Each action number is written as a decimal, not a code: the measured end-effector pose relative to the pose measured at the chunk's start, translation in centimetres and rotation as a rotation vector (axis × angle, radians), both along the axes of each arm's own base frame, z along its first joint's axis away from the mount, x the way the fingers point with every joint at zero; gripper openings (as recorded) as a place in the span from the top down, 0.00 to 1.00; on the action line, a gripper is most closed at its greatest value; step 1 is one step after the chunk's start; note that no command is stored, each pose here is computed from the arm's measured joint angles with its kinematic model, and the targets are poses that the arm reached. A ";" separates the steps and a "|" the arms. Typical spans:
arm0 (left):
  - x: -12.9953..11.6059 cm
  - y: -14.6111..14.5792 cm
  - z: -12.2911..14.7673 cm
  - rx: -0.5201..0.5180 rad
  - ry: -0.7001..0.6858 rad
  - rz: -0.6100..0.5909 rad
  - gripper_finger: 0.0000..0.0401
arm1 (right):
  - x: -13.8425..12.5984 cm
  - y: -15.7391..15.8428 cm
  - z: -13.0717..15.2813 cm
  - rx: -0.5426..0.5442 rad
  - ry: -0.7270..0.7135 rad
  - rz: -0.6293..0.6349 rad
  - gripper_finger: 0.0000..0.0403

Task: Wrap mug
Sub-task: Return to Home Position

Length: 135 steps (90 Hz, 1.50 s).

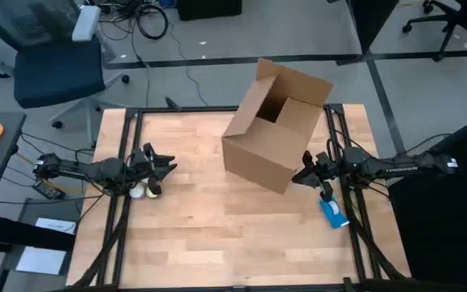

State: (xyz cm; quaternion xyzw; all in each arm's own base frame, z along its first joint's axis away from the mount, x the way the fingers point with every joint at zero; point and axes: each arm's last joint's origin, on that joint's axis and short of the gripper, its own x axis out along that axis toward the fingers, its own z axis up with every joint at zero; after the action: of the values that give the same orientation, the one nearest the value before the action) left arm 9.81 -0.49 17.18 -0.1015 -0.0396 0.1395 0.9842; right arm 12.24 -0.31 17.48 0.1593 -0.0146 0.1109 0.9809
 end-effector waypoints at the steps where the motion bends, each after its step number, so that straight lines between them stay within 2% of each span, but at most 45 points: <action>1: 0.0 0.0 0.0 0.001 0.003 0.000 0.67 | 0.0 0.0 0.0 -0.001 0.000 0.000 0.94; 36: 0.0 0.0 -0.3 0.005 0.032 -0.005 0.67 | 0.0 -0.9 -0.2 -0.134 0.000 -0.109 0.94; 58: 0.0 0.0 -0.3 0.012 0.031 -0.005 0.67 | 0.0 -1.5 -0.4 -0.297 0.013 -0.244 0.94; 67: 0.0 0.0 -0.2 0.027 0.026 -0.003 0.67 | 0.0 -1.5 -0.9 -0.284 0.064 -0.241 0.94; 84: 0.0 0.0 -0.1 0.027 0.018 -0.003 0.67 | 0.0 -1.5 -1.1 -0.182 0.090 -0.235 0.94; 103: 0.0 0.0 -0.1 0.025 0.011 -0.003 0.67 | 0.0 -1.5 -1.2 -0.276 0.093 -0.232 0.94; 117: 0.0 0.0 0.0 0.025 0.009 -0.003 0.67 | -0.1 -1.4 -0.4 -0.202 0.059 -0.217 0.94; 128: 0.0 0.0 0.0 0.025 0.008 -0.003 0.67 | -0.3 -1.3 0.1 -0.251 0.038 -0.173 0.94; 135: 0.0 0.0 0.0 0.025 0.008 -0.003 0.67 | -0.4 -1.3 -0.2 -0.240 0.069 -0.169 0.94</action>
State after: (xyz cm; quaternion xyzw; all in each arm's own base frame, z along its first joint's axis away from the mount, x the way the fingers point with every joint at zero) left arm 9.80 -0.50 17.14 -0.0887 -0.0371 0.1381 0.9857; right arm 11.81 -1.58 17.29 0.0430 0.0192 0.0235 0.9986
